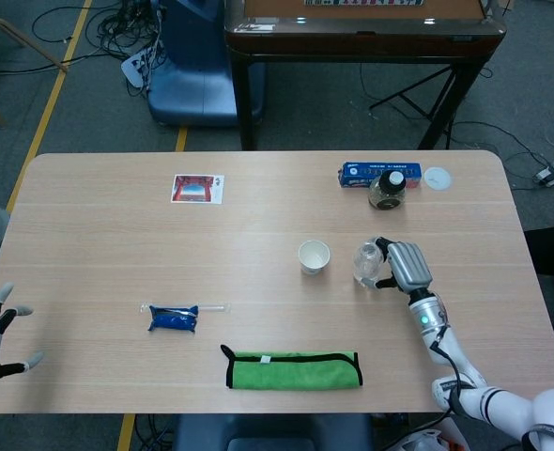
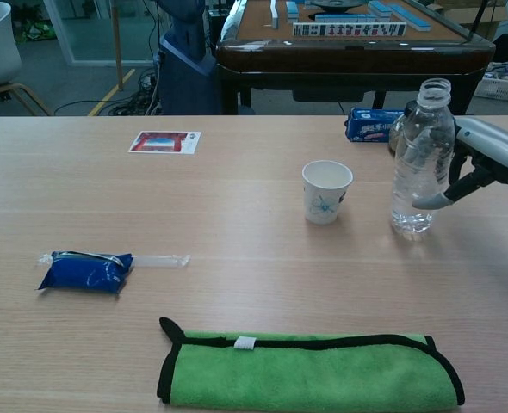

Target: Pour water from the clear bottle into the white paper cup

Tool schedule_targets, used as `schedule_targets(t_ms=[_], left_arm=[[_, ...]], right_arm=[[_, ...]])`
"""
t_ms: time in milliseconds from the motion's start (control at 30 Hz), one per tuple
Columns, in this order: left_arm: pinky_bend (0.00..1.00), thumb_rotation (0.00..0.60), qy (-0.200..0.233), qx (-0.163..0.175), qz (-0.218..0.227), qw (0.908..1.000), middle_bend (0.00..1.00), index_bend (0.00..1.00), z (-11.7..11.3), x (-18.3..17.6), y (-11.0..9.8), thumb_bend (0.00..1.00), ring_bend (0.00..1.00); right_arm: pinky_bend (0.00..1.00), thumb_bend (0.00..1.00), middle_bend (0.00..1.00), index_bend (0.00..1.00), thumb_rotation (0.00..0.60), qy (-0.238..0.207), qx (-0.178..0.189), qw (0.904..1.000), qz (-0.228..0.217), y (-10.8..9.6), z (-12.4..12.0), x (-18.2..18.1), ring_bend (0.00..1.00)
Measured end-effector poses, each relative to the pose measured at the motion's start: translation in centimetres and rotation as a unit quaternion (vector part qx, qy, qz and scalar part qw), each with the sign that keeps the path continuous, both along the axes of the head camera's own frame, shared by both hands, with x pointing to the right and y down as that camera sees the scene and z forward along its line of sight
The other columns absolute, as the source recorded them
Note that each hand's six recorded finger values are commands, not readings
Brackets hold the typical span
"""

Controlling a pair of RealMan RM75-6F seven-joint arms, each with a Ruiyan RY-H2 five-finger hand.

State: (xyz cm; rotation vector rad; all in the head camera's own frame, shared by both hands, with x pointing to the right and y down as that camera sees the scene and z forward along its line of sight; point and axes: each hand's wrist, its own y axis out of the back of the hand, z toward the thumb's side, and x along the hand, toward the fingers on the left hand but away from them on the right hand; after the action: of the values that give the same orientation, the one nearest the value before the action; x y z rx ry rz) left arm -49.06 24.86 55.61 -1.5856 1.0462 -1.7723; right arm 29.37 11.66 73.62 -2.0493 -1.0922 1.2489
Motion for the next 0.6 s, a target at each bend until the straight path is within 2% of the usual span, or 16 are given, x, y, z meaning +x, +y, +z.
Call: schedule_targets(t_ms=[367,600], left_arm=[[0.44,0.600,-0.001,-0.006,0.004,1.0000,0.00,0.31,0.3,0.2,0.2,0.10,0.06],[0.44,0.600,-0.002,-0.007,0.005,1.0000,0.00,0.31,0.4,0.2,0.3,0.10,0.06]], right_arm=[[0.55,0.15,0.60,0.60,0.600,-0.046,-0.013,0.9983,0.034,0.7,0.7,1.1,0.50],[0.54,0.15,0.54,0.59,0.600,-0.059,-0.024,0.9970,0.043,0.9,1.2,1.7,0.44]])
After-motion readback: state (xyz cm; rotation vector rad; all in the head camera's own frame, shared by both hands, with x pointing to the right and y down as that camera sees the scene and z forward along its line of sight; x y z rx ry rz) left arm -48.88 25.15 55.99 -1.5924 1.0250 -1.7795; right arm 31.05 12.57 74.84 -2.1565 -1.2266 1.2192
